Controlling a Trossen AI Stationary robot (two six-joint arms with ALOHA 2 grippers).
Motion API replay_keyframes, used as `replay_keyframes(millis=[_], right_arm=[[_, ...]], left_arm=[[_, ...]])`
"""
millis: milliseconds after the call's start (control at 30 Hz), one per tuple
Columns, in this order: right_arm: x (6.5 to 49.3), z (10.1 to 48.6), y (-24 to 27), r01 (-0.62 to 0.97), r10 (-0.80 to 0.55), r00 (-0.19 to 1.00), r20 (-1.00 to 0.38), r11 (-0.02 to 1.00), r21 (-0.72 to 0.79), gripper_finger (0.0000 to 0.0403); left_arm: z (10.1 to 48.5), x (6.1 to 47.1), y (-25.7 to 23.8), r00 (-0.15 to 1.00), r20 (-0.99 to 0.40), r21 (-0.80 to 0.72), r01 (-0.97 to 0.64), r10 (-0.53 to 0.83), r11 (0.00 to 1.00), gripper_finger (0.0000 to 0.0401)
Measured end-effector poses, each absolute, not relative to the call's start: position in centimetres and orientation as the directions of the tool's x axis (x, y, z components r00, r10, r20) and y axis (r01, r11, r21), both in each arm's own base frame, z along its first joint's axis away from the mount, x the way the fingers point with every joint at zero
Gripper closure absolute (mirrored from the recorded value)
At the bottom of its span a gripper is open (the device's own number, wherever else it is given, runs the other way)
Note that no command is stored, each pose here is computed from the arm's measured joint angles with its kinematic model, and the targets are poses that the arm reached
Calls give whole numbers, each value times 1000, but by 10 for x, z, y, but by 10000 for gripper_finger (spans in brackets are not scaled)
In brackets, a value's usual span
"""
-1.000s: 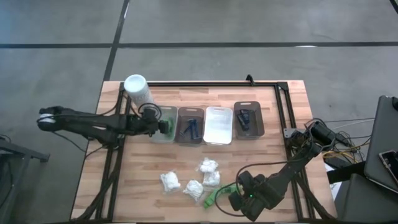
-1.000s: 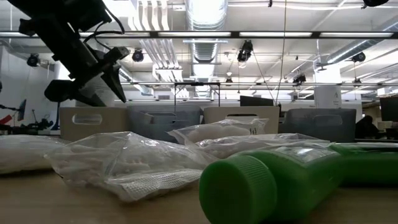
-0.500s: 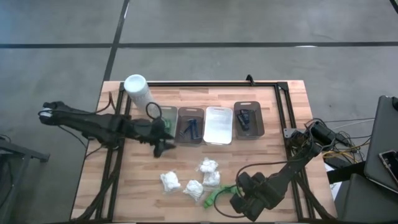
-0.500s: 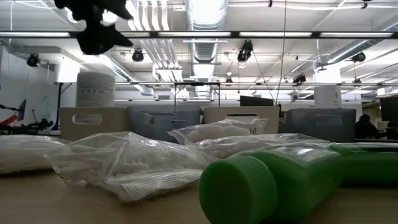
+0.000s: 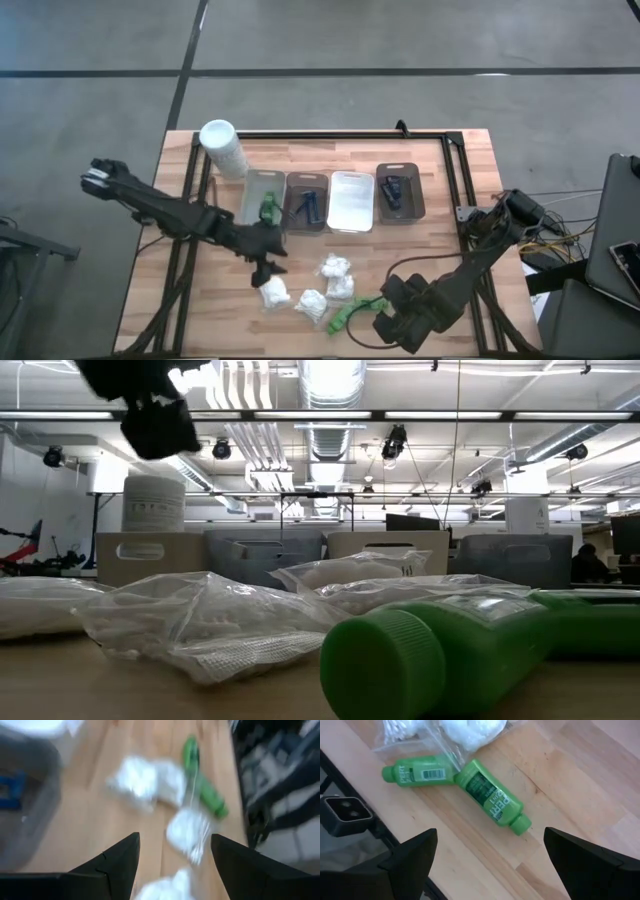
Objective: Pick & Place Travel size toiletries
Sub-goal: Put the white cotton pack into the white bin
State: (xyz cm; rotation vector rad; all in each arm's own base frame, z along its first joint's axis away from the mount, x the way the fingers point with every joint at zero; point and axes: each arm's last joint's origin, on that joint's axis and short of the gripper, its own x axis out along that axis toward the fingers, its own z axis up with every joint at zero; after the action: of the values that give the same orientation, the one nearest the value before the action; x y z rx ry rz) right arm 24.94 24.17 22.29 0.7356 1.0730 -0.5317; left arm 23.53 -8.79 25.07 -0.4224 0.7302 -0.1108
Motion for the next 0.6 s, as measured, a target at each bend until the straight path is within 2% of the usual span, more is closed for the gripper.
replay_keyframes(millis=[167, 267, 400, 600], right_arm=[[249, 226, 241, 711, -28, 399, -917, 640, 290, 39], [248, 226, 242, 716, -22, 398, -917, 632, 296, 39], [247, 226, 243, 713, -22, 398, -917, 636, 294, 39], [247, 226, 243, 712, -22, 398, -917, 638, 293, 39]], left_arm=[[228, 236, -112, 573, -781, -293, 15, -248, 956, 152], [221, 233, -132, 508, -837, -150, 147, -205, 978, 152], [219, 231, -158, 469, -857, -13, 391, -211, 920, 152], [221, 232, -189, 471, -863, 56, 447, -182, 893, 152]])
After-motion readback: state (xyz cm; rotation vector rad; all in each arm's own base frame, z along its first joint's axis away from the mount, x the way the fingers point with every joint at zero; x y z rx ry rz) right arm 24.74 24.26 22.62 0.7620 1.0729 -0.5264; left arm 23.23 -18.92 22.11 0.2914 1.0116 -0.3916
